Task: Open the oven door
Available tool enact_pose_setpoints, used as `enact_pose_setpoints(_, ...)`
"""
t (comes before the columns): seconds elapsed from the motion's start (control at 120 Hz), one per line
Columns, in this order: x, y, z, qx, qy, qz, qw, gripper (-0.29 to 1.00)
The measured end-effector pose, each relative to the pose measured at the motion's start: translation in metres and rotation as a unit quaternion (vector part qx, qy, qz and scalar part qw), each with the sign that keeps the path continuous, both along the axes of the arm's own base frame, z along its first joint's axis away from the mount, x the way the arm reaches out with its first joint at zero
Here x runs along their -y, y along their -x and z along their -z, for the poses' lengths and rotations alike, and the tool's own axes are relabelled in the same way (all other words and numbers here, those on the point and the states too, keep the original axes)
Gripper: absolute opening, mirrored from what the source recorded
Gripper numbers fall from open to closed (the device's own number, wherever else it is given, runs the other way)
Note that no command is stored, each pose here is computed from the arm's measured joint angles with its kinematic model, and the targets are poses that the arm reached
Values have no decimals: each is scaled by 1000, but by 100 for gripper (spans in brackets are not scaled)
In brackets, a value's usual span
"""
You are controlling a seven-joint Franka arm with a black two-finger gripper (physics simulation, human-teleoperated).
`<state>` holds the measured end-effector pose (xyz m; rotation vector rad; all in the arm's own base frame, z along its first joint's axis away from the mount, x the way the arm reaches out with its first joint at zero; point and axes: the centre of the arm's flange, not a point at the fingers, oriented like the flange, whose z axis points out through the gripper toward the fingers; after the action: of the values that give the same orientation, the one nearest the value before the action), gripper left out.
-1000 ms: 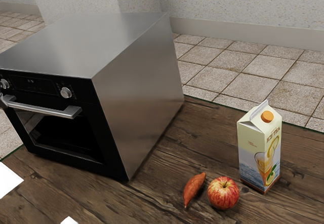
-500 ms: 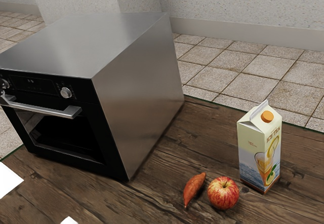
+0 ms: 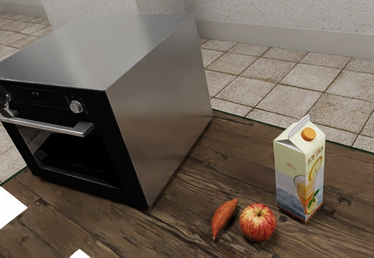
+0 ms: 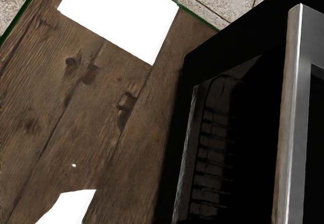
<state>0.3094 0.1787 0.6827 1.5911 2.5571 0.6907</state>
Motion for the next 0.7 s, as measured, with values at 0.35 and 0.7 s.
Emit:
enact_pose_setpoints(0.35,-5,-3,27,6,1,27,1000,70)
enact_pose_setpoints(0.7,-17,-17,46,19,0,47,999,70)
